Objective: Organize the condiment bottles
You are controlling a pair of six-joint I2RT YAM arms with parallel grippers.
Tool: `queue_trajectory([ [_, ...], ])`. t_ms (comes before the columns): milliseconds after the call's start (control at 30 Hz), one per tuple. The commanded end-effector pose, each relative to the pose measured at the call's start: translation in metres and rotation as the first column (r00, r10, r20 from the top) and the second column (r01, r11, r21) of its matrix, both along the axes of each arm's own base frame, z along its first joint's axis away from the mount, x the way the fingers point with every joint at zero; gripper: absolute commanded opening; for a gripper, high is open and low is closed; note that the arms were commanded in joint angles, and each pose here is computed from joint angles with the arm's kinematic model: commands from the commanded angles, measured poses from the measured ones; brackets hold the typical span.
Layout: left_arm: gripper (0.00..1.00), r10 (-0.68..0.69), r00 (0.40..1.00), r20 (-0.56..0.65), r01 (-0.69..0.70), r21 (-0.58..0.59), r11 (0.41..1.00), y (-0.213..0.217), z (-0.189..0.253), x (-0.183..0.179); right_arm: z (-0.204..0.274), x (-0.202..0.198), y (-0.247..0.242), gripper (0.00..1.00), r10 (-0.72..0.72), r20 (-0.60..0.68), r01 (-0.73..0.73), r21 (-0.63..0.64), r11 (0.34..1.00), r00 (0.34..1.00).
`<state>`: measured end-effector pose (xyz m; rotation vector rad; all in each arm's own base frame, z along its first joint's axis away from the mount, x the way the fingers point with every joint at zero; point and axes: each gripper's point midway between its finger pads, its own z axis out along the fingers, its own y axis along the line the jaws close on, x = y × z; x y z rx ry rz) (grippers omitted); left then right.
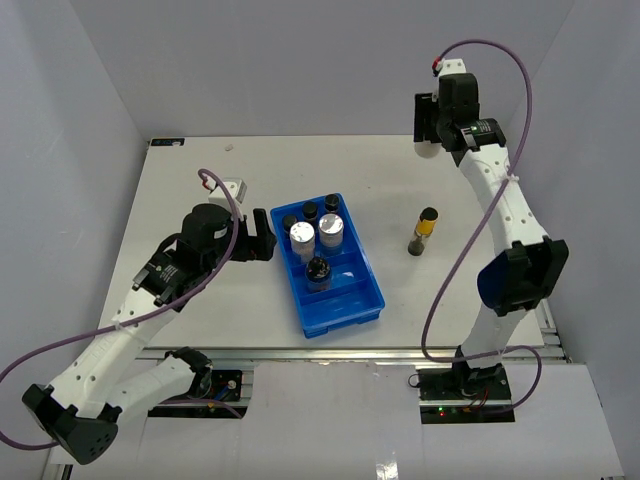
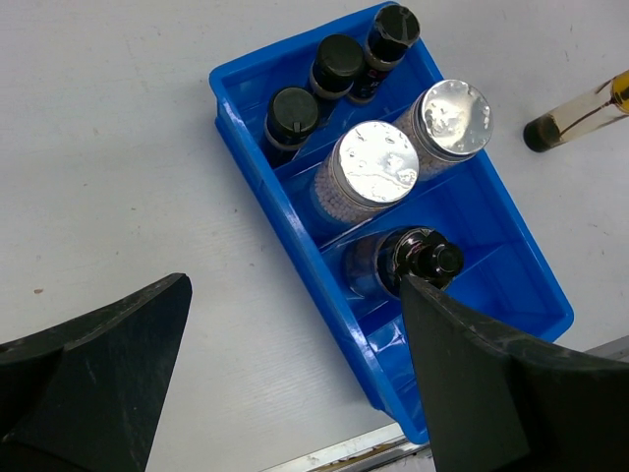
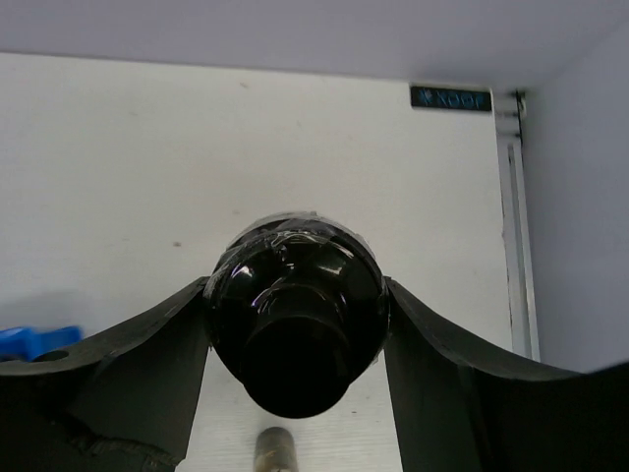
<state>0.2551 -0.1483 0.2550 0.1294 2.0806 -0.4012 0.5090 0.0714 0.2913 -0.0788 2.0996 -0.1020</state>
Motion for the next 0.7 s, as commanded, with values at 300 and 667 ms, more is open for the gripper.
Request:
queue_trajectory([
  [300, 0.98, 0.004, 1.000, 0.008, -0.004, -0.066, 0.998, -0.006, 0.018, 0.000, 0.050, -0.190, 0.170, 0.08, 0.519, 0.159, -0.527, 0.006, 0.850, 0.839],
  [667, 0.98, 0.022, 0.999, 0.028, -0.020, -0.057, 0.998, 0.001, 0.025, -0.001, -0.013, -0.251, 0.183, 0.08, 0.609, 0.091, -0.615, 0.073, 0.785, 0.788],
])
